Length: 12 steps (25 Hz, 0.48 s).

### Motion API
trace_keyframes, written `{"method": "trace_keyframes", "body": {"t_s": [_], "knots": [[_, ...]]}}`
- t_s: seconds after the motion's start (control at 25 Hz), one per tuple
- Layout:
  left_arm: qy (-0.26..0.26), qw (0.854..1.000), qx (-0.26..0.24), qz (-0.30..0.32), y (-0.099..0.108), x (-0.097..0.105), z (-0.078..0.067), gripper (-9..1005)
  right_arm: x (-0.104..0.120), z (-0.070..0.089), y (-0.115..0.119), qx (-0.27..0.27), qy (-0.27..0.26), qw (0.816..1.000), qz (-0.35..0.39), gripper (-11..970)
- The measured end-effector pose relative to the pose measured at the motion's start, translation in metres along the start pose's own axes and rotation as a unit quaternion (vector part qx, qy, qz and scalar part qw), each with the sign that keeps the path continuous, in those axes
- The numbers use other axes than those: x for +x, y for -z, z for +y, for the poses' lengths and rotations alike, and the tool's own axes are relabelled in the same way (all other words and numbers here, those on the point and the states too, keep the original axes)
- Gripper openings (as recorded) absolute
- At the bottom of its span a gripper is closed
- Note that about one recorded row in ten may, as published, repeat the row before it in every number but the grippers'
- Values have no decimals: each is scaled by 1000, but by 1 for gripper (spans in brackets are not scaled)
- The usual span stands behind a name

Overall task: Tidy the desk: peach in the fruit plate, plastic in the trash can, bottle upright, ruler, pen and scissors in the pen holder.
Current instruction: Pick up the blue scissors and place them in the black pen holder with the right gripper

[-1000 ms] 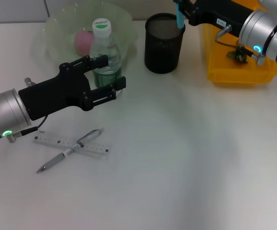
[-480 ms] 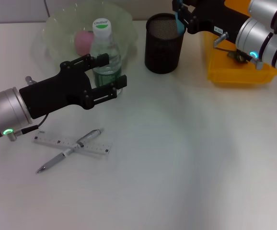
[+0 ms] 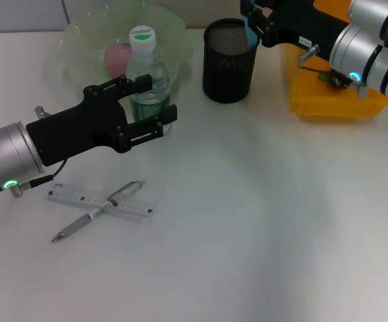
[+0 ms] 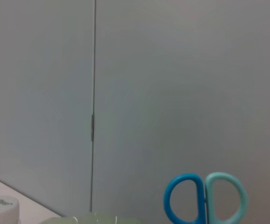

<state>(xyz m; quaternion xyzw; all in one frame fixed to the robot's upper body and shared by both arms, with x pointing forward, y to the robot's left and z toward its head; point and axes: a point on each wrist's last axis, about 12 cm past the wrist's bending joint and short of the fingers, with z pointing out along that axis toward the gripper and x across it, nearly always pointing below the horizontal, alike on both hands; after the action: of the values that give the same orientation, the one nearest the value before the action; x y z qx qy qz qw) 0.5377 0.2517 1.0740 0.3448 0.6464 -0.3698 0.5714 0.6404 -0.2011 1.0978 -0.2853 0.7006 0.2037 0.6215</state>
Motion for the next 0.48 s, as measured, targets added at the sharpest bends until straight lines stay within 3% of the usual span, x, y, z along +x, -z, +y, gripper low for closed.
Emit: {"method": "trace_keyframes", "body": {"t_s": [0.2,0.48], "knots": [[0,1000,-1,0,0,0,0,738,2,0,2,2,-2,1000,0,261],[-1,1000,-1,0,0,0,1,739,3,-1,4,3,-4,1000,0,402]]}}
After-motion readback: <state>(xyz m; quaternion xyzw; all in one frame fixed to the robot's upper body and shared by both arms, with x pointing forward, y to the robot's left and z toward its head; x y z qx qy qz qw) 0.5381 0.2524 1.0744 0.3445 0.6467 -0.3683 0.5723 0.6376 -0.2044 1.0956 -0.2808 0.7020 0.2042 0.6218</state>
